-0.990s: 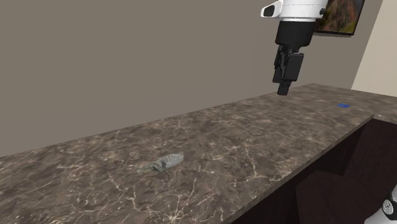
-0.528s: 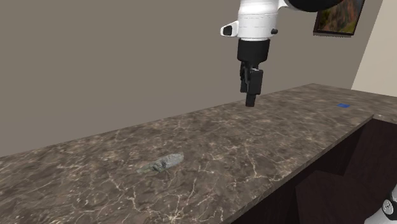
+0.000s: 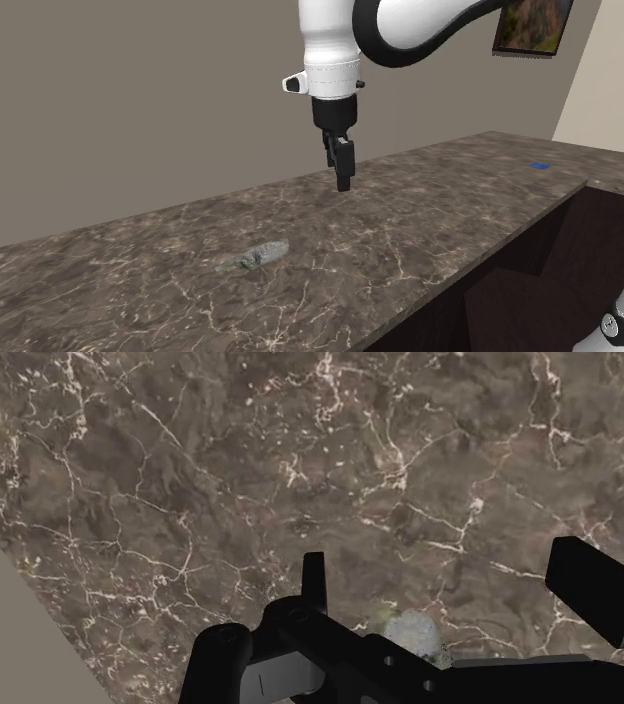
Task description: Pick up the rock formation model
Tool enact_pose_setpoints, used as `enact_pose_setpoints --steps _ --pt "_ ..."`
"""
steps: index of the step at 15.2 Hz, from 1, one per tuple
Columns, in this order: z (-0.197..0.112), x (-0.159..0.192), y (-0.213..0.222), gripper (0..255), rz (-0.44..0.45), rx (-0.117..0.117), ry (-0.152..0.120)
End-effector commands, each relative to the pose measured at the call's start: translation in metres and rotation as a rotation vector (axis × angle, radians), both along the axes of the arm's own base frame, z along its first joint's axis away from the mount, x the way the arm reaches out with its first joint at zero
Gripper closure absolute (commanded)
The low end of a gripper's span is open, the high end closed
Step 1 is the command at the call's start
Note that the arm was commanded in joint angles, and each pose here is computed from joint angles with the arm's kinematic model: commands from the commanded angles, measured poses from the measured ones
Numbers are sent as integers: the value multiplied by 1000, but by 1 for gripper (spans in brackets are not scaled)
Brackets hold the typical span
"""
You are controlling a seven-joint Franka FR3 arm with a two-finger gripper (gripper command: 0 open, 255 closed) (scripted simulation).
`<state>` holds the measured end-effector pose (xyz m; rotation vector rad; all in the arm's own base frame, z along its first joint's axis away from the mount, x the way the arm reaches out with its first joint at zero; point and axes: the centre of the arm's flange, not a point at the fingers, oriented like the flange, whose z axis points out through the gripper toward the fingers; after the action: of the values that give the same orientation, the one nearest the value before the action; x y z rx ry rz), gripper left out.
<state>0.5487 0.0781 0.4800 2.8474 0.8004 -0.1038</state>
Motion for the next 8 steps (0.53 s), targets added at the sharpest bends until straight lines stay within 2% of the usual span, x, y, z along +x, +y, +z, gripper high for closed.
enact_pose_setpoints --steps 1,8 --pt "-19 23 11 0 51 -11 21" --pt "-73 91 59 0 223 -51 91"
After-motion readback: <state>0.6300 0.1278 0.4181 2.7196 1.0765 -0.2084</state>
